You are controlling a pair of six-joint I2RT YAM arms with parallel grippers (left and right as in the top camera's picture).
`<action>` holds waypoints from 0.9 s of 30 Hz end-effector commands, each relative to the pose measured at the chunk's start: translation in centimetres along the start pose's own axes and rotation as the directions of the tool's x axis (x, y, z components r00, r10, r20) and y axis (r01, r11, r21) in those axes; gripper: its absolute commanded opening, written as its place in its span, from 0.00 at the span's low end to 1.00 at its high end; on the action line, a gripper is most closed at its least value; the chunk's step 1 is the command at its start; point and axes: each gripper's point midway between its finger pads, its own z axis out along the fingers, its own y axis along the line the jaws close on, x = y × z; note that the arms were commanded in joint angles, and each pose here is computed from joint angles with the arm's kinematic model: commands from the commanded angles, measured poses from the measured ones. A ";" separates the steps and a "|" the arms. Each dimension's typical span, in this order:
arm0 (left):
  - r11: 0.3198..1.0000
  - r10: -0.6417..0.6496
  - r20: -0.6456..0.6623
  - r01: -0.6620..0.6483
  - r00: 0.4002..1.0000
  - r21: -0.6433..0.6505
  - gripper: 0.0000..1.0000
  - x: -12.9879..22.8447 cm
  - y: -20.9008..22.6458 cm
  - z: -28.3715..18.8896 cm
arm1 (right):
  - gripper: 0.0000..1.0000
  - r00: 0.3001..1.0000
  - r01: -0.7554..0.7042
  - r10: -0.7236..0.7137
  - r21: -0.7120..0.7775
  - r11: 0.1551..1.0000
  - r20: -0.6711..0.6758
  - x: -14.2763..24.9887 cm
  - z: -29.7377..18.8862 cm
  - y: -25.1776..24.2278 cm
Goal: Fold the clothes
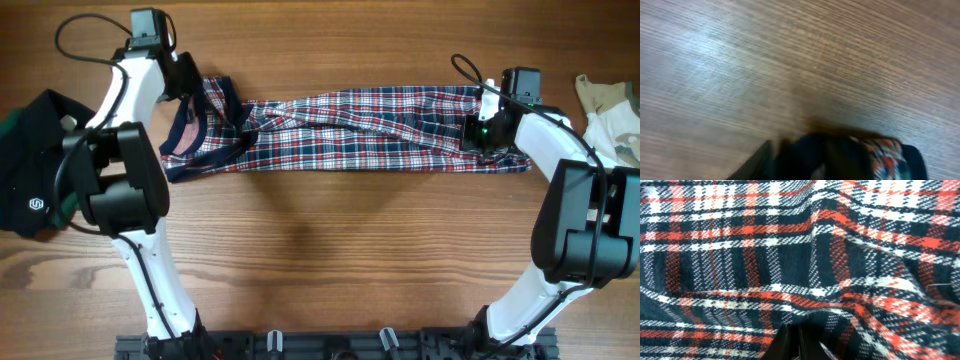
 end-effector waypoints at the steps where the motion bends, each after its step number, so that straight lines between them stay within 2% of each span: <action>1: 0.989 0.019 -0.014 -0.017 1.000 0.149 0.58 0.0 -2.1 0.3 | 0.06 0.996 -0.014 0.017 0.036 0.999 -0.087 2.9 1.6 -0.7; 3: 0.981 0.021 -0.017 -0.018 1.000 0.195 0.61 0.0 -3.0 0.1 | 0.07 0.996 -0.014 0.017 0.036 0.999 -0.086 2.9 1.6 -0.7; 6: 0.981 0.003 -0.007 -0.001 1.000 0.193 0.61 -0.5 -2.5 -0.5 | 0.07 0.996 -0.014 0.017 0.036 0.999 -0.085 2.9 1.6 -0.7; 12: 0.977 -0.001 0.077 -0.016 0.997 0.214 0.60 -2.9 -3.1 -4.6 | 0.07 0.996 -0.014 0.017 0.036 0.999 -0.082 2.8 1.6 -0.7; 20: 0.974 0.019 0.004 -0.020 1.000 0.226 0.60 -0.8 -3.8 -2.4 | 0.07 0.996 -0.014 0.017 0.035 0.999 -0.082 2.8 1.6 -0.7; 22: 0.961 0.027 -0.015 -0.022 1.000 0.275 0.58 -0.2 -4.8 -1.8 | 0.06 0.996 -0.014 0.017 0.035 0.999 -0.082 2.8 1.6 -0.7; 25: 0.957 0.041 -0.002 -0.039 0.999 0.287 0.50 -0.3 -5.7 -1.8 | 0.06 0.996 -0.014 0.017 0.035 0.999 -0.082 2.8 1.6 -0.7; 27: 0.955 0.091 0.004 -0.088 0.996 0.283 0.50 0.3 -6.5 -1.3 | 0.07 0.996 -0.015 0.017 0.035 0.999 -0.083 2.8 1.6 -0.7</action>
